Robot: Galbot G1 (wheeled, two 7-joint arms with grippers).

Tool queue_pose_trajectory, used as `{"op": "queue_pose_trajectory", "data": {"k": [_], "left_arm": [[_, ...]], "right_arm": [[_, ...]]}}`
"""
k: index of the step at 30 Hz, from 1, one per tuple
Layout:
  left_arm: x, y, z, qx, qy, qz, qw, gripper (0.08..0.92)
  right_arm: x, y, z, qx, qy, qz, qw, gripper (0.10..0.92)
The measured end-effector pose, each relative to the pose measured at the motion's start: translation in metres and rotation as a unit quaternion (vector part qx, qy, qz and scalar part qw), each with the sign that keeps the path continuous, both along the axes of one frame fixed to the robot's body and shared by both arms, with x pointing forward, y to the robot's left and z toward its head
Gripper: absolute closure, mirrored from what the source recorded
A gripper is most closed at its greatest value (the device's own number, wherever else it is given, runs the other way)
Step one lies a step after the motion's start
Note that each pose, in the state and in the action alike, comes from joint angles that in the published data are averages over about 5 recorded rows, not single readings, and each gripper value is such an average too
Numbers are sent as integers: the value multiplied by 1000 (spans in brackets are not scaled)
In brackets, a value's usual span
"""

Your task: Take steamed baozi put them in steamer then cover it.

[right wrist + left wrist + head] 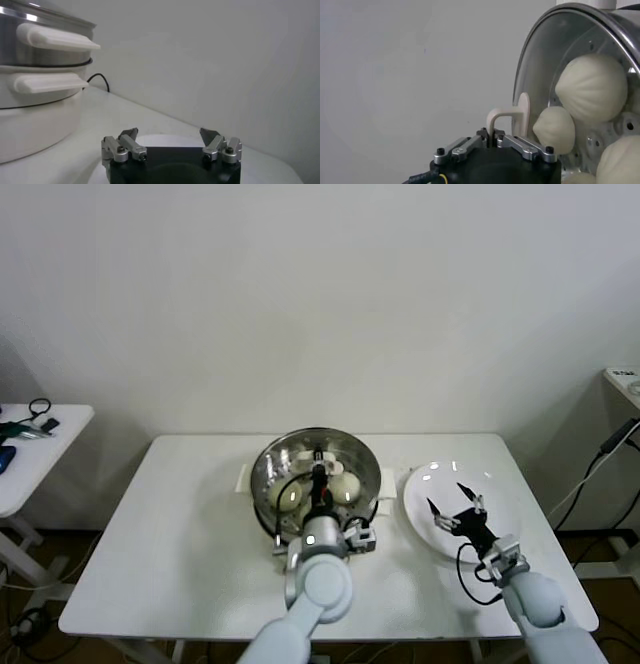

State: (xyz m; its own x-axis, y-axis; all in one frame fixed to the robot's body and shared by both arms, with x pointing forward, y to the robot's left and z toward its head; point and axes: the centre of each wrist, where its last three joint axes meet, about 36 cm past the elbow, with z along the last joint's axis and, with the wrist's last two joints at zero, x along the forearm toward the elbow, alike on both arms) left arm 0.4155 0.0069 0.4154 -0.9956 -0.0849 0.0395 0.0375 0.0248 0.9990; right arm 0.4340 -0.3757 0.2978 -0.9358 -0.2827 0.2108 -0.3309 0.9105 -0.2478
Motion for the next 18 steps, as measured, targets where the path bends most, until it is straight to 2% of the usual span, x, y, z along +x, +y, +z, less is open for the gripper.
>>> {"op": "queue_pose_trajectory", "data": {"k": [5, 18], "left_arm": [[-1, 2, 4, -4, -1, -1, 1000, 736], [-15, 13, 23, -23, -3, -25, 999, 355]], "right_arm": [[1, -1, 3, 3, 0, -2, 1000, 200], [1, -2, 7, 13, 11, -12, 1000, 200]]}}
